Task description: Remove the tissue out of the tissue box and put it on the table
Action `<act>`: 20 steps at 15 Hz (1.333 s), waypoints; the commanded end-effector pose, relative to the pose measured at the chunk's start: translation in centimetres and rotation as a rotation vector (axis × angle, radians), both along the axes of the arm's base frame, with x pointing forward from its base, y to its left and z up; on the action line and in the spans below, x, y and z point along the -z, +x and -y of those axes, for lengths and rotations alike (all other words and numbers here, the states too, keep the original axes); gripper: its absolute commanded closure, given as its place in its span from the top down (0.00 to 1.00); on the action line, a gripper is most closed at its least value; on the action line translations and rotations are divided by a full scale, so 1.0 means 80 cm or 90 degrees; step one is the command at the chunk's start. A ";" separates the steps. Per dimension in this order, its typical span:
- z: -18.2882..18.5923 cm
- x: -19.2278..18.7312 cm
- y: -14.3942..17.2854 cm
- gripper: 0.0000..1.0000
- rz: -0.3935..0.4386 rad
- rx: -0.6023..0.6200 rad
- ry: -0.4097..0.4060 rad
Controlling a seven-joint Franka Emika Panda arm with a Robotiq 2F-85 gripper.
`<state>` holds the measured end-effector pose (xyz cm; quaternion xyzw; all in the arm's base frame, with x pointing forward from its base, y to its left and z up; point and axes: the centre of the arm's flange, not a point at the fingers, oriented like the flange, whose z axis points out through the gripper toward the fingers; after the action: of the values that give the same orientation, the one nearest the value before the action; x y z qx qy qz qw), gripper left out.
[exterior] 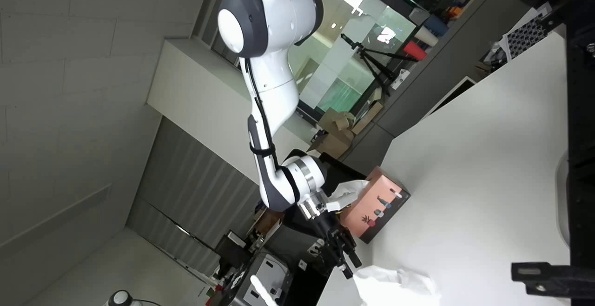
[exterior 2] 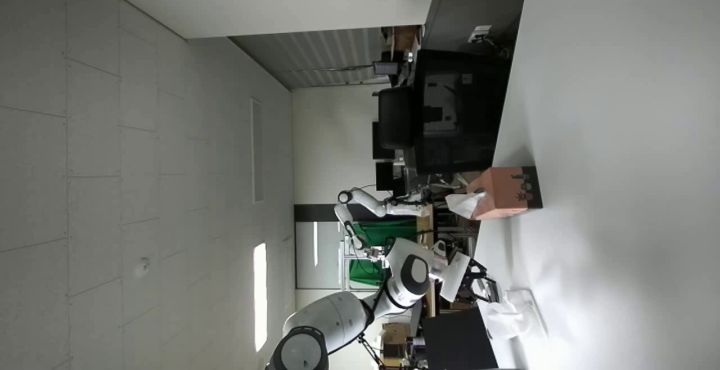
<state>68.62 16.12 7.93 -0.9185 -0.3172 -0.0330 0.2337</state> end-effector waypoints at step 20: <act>-0.011 -0.030 0.013 1.00 0.122 -0.007 -0.019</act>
<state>69.69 16.96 10.33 -0.9126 -0.3439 -0.1147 0.1889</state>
